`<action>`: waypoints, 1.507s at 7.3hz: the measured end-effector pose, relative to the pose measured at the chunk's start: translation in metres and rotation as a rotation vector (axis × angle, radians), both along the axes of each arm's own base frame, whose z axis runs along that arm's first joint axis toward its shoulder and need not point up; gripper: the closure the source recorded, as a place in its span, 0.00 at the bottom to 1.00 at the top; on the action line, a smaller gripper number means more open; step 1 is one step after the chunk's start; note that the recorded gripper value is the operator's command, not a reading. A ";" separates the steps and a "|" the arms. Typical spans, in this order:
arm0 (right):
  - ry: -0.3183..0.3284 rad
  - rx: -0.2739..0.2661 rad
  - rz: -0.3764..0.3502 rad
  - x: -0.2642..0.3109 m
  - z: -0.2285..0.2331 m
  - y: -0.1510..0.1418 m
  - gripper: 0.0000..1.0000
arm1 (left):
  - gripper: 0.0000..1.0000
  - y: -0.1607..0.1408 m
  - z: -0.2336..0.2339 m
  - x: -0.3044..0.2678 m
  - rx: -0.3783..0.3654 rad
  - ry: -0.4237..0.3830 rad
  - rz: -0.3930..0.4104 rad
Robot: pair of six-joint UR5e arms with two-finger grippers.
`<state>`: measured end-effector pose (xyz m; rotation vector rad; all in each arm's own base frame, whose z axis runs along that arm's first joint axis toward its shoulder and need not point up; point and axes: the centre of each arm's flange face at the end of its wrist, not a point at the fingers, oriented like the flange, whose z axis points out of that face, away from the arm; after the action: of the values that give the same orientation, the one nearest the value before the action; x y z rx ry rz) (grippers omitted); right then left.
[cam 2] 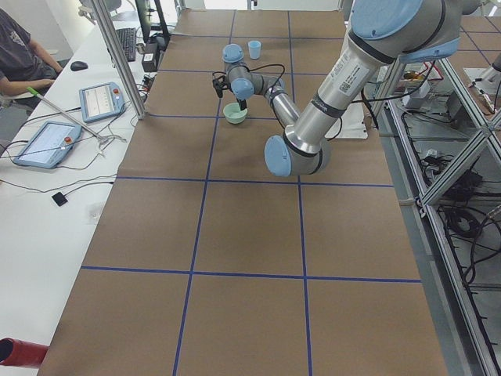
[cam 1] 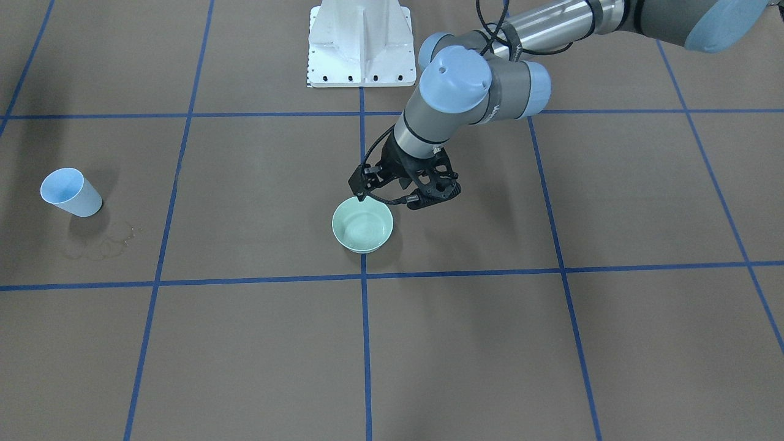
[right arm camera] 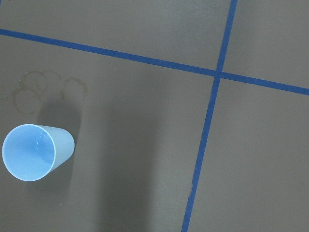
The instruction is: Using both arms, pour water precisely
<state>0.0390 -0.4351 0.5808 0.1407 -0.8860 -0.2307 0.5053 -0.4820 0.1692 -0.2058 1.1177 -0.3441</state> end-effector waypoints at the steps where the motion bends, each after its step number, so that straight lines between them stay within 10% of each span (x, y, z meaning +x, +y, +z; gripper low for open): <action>1: -0.026 0.070 -0.034 -0.018 -0.002 0.006 0.00 | 0.00 0.022 0.010 -0.031 0.019 0.025 -0.005; 7: -0.104 0.330 -0.013 -0.157 -0.028 0.060 0.00 | 0.00 0.048 0.049 -0.072 0.026 0.009 -0.024; 11: -0.065 0.365 0.011 -0.179 -0.019 0.068 0.01 | 0.00 0.052 0.069 -0.077 0.020 -0.011 -0.025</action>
<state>-0.1403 -0.3674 0.5613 0.4940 -0.9013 -0.3778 0.4279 -0.4299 0.2386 -0.1721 1.1129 -0.3561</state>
